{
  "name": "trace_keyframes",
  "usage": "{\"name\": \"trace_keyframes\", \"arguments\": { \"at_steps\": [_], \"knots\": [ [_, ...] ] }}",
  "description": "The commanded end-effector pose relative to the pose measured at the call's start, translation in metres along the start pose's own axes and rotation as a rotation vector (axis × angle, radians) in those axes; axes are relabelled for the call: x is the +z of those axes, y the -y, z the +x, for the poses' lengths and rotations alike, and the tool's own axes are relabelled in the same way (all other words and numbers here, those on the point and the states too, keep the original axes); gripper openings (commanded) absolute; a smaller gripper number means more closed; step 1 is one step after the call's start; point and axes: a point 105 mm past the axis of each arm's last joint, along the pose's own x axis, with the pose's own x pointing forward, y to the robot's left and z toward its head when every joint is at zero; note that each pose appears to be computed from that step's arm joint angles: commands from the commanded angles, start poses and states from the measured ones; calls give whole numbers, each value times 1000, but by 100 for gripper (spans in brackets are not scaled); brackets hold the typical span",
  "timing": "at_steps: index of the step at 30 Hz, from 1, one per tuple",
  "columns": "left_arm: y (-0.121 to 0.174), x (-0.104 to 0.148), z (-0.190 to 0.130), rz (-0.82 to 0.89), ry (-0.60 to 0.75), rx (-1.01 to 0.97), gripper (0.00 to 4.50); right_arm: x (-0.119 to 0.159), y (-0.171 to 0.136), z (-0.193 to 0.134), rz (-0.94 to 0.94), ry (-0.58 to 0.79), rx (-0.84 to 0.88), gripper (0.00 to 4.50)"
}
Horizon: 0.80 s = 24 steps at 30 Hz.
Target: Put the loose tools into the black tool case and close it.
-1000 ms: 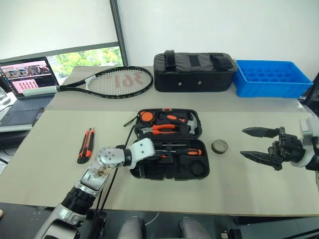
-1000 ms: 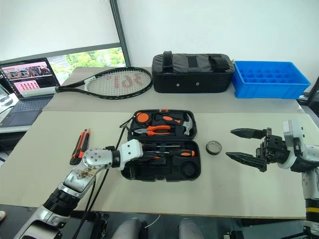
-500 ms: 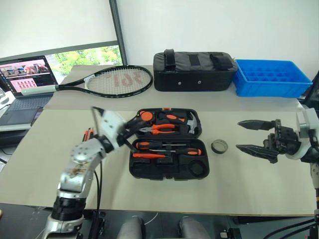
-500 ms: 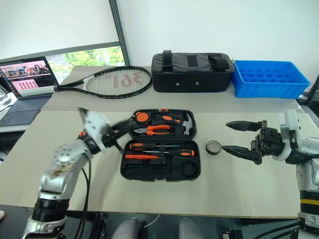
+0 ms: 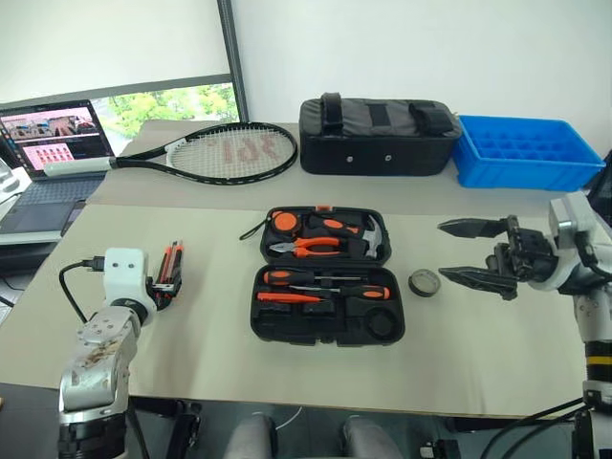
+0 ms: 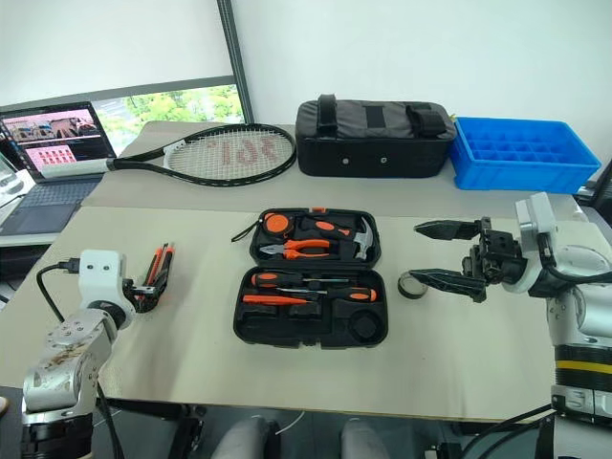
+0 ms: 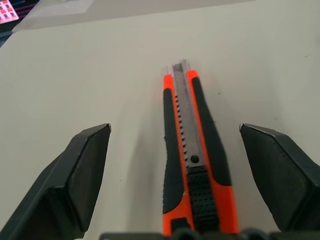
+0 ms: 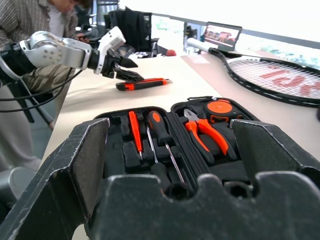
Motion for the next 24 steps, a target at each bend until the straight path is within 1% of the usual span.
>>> {"name": "trace_keyframes", "arguments": {
  "at_steps": [1,5,7,9,11,12,13,14,15,16,17,18,20,23,24],
  "knots": [
    [-5,2,4,13,-11,32,446,8,-1,0,-23,24,31,450],
    [16,-16,13,-50,-104,-90,446,8,-2,-1,-25,23,30,450],
    [16,-21,15,-80,-132,-93,446,9,-2,-2,-28,20,28,450],
    [15,-27,15,-152,-158,-74,446,10,-2,-3,-31,18,25,450],
    [17,-29,15,-169,-169,-87,394,10,-2,-4,-34,17,21,450],
    [18,-29,16,-176,-167,-91,379,10,-2,-5,-34,17,19,450],
    [19,-29,16,-187,-166,-96,325,10,-2,-5,-35,16,18,450],
    [19,-29,16,-197,-163,-95,297,10,-2,-6,-35,15,16,450],
    [19,-27,16,-209,-150,-93,251,10,-3,-6,-35,13,14,450],
    [19,-24,16,-229,-136,-90,215,10,-3,-7,-36,11,11,450],
    [17,-17,17,-235,-96,-80,182,10,-3,-8,-35,10,9,450],
    [15,-7,18,-228,-45,-75,179,9,-3,-9,-35,9,6,450],
    [20,23,18,-175,100,-127,179,9,-4,-11,-32,5,-1,450],
    [52,73,6,-64,327,-340,179,7,-4,-15,-25,-2,-17,450],
    [65,83,0,-11,375,-428,179,6,-4,-17,-24,-7,-22,450]
  ]
}}
